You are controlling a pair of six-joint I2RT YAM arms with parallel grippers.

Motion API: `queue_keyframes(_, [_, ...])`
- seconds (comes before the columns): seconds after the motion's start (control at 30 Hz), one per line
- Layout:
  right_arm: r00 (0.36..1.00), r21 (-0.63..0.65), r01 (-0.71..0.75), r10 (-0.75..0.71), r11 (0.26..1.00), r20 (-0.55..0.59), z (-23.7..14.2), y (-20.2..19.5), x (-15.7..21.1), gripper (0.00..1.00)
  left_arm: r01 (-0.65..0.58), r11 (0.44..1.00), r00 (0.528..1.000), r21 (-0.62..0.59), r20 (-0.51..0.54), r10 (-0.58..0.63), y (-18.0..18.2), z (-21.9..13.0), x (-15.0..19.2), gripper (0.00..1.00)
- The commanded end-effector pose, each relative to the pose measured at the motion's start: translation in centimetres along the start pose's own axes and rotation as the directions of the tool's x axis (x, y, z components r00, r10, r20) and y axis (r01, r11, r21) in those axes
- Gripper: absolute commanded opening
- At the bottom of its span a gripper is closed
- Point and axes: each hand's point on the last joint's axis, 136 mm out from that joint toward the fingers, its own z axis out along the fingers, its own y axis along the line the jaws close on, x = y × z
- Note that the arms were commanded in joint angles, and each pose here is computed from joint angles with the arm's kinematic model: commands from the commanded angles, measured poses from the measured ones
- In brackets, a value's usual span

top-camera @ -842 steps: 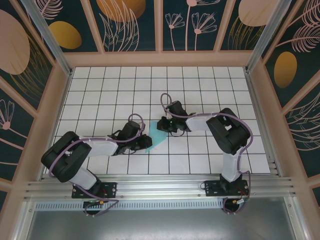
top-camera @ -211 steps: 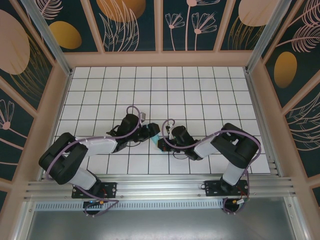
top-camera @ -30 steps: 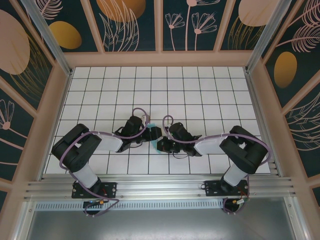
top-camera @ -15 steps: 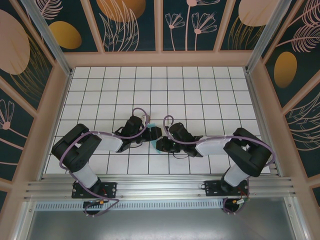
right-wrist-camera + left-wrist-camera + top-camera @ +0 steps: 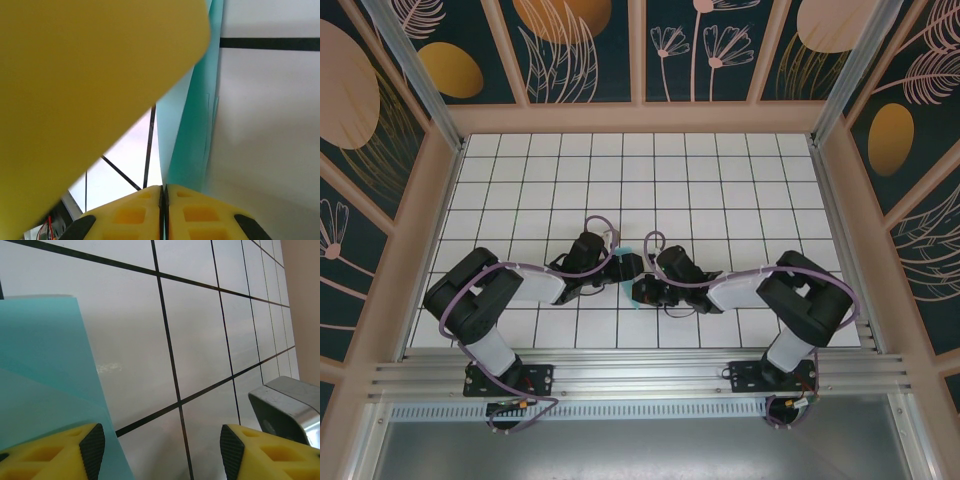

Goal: Fold a paper plane with a square sheet of paper (pick it up from the middle)
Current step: Perform the fifth fold on the wing at the bottom-center of the table.

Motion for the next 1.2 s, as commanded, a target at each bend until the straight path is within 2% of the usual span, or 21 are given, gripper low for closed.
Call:
queue_keyframes(0.0, [1.0,-0.023,0.003,-0.003,1.0,0.006,0.1,0.4,-0.2,0.16,0.039,0.986,0.992,-0.16,-0.109,-0.057,4.8,0.1,3.6,0.66])
queue_keyframes(0.23, [0.998,-0.025,0.024,-0.023,0.999,0.061,-0.9,1.6,-1.6,0.17,0.039,0.986,0.992,-0.162,-0.112,-0.057,4.8,0.2,3.7,0.66])
queue_keyframes(0.43, [0.998,-0.031,0.01,-0.008,0.999,0.061,-0.2,1.5,-2.2,0.19,0.038,0.986,0.992,-0.16,-0.116,-0.057,4.8,0.2,3.7,0.66])
queue_keyframes(0.73, [1.0,-0.082,0.02,-0.018,0.996,0.016,0.8,2.1,-1.7,0.08,0.041,0.986,0.991,-0.163,-0.12,-0.061,4.9,0.2,3.8,0.66])
queue_keyframes(0.93, [1.0,-0.046,0.005,-0.006,0.999,-0.015,1.2,0.9,-0.7,0.11,0.041,0.986,0.991,-0.163,-0.12,-0.061,4.8,0.3,3.8,0.66])
queue_keyframes(1.17, [0.998,-0.022,0.01,-0.008,1.0,0.057,-0.4,1.4,-2.0,0.16,0.038,0.985,0.991,-0.168,-0.122,-0.059,5.0,0.1,4.0,0.66])
